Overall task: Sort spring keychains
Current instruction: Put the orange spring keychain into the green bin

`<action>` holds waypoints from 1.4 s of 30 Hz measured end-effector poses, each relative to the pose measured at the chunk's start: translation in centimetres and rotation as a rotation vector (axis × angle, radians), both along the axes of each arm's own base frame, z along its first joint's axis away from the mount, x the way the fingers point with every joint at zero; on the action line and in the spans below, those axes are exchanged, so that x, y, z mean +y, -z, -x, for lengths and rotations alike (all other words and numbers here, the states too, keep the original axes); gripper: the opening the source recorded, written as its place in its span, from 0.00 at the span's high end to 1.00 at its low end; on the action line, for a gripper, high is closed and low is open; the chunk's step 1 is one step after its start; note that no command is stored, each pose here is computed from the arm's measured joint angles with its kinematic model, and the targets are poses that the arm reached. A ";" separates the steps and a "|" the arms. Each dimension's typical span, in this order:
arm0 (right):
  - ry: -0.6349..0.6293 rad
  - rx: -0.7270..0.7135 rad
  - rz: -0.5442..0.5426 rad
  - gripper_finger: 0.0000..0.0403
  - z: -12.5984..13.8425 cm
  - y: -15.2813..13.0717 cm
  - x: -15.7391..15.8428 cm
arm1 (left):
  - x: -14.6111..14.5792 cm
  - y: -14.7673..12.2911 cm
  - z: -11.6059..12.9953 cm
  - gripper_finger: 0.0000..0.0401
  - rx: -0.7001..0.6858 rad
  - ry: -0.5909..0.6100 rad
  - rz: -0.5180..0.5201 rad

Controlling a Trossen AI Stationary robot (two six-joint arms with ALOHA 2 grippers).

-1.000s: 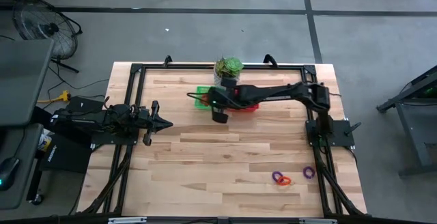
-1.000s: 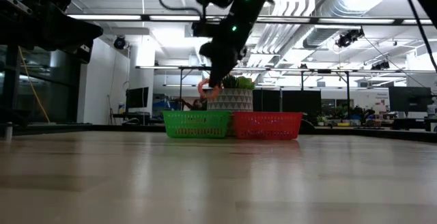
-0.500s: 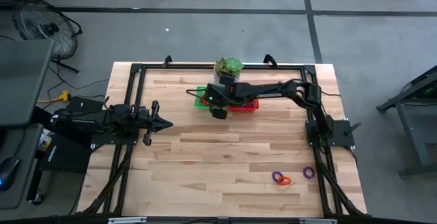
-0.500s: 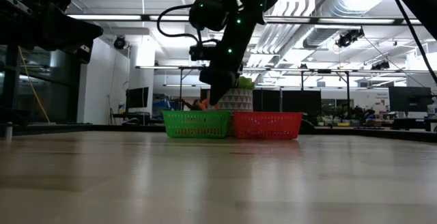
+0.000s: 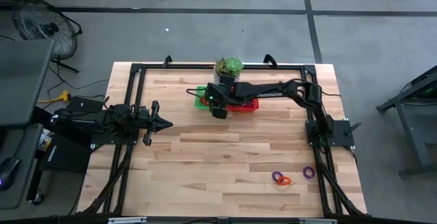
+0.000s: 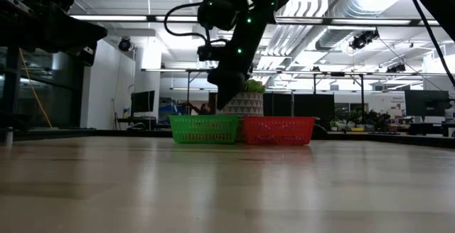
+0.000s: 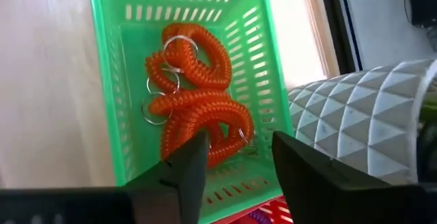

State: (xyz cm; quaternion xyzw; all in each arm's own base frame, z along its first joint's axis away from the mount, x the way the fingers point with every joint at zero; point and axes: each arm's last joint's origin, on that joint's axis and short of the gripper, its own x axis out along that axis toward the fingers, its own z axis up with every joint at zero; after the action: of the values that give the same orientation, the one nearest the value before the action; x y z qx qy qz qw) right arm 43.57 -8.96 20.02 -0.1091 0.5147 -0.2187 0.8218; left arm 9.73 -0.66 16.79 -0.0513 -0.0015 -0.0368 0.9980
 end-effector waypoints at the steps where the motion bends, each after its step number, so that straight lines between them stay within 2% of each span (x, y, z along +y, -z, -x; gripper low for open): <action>1: 0.012 -0.010 -0.005 0.60 0.0 -0.1 0.0 | 0.0 0.0 0.0 1.00 0.000 0.000 0.000; 7: 0.084 -0.083 -0.116 0.53 1.0 -2.2 0.5 | 0.0 0.0 0.0 1.00 0.000 0.000 0.000; 12: 0.116 -0.100 -0.294 0.53 2.2 -3.8 1.5 | 0.0 0.0 0.0 1.00 0.000 0.000 0.000; 18: 0.149 0.001 -0.509 0.54 4.2 -4.5 3.2 | 0.0 0.0 0.0 1.00 0.000 0.000 0.000; 21: 0.142 0.024 -0.584 0.54 5.3 -4.5 4.0 | 0.0 0.0 0.0 1.00 0.000 0.000 0.000; 32: 0.229 0.050 -0.669 0.56 12.3 -2.1 7.1 | 0.0 0.0 0.0 1.00 0.000 0.000 0.000; 42: 0.405 0.124 -0.808 0.57 18.2 -0.1 12.5 | 0.0 0.0 0.0 1.00 0.000 0.000 0.000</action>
State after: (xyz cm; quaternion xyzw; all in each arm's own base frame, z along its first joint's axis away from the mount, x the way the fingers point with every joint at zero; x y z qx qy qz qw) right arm 25.39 3.54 20.09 0.3103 0.6179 -0.1494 0.7068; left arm 9.73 -0.66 16.79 -0.0513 -0.0015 -0.0369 0.9980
